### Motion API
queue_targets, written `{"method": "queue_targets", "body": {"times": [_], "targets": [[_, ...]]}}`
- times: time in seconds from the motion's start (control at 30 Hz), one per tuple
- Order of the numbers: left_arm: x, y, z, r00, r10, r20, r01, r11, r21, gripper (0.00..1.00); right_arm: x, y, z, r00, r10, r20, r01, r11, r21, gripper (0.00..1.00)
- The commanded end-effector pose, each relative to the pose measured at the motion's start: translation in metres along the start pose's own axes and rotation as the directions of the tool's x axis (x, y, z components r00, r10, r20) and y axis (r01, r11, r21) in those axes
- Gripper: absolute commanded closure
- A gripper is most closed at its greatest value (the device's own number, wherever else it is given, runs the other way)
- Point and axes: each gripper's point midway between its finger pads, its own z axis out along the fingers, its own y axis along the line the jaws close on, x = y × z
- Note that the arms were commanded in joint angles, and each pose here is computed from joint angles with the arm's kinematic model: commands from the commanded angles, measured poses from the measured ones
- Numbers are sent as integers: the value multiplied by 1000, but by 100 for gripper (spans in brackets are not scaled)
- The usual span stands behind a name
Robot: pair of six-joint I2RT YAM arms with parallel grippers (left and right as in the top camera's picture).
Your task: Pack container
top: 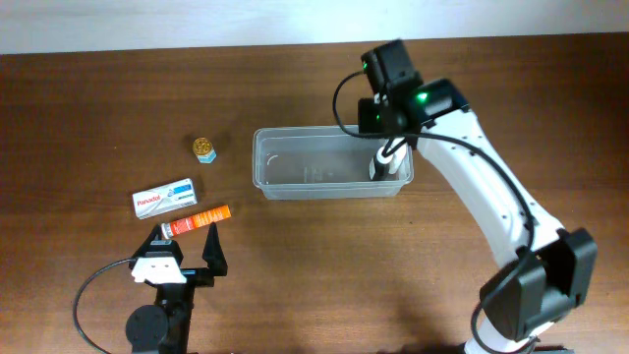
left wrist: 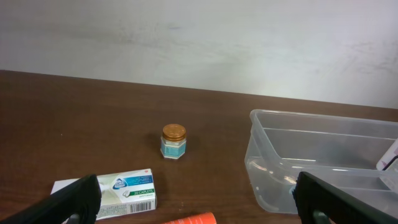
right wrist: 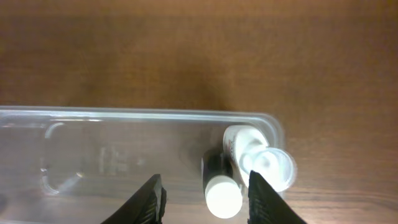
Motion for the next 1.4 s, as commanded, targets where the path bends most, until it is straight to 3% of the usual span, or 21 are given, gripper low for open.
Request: {"method": "queue_targets", "body": {"times": [0.0, 0.3, 0.43, 0.63, 0.83, 1.27, 1.37], "targets": [[2, 1, 0, 1000, 15, -2, -15, 1000, -1, 1, -30, -4, -49, 993, -4, 117, 3, 1000, 7, 58], [2, 1, 0, 1000, 16, -2, -16, 1000, -1, 1, -60, -75, -128, 956, 104, 274, -133, 987, 90, 37], [2, 1, 0, 1000, 16, -1, -16, 1000, -1, 1, -56, -124, -148, 938, 180, 297, -229, 963, 139, 2], [2, 1, 0, 1000, 16, -2, -16, 1000, -1, 0, -36, -193, -156, 917, 292, 271, -358, 903, 239, 2], [2, 1, 0, 1000, 16, -2, -16, 1000, -1, 1, -32, -226, -154, 897, 347, 274, -420, 864, 279, 1], [1, 18, -1, 999, 34, 0, -34, 994, -100, 0, -31, -229, -154, 894, 352, 276, -425, 860, 282, 2], [-37, 23, -5, 986, 45, 158, -23, 990, -142, 1, -31, -228, -154, 895, 352, 276, -425, 860, 282, 2]]}}
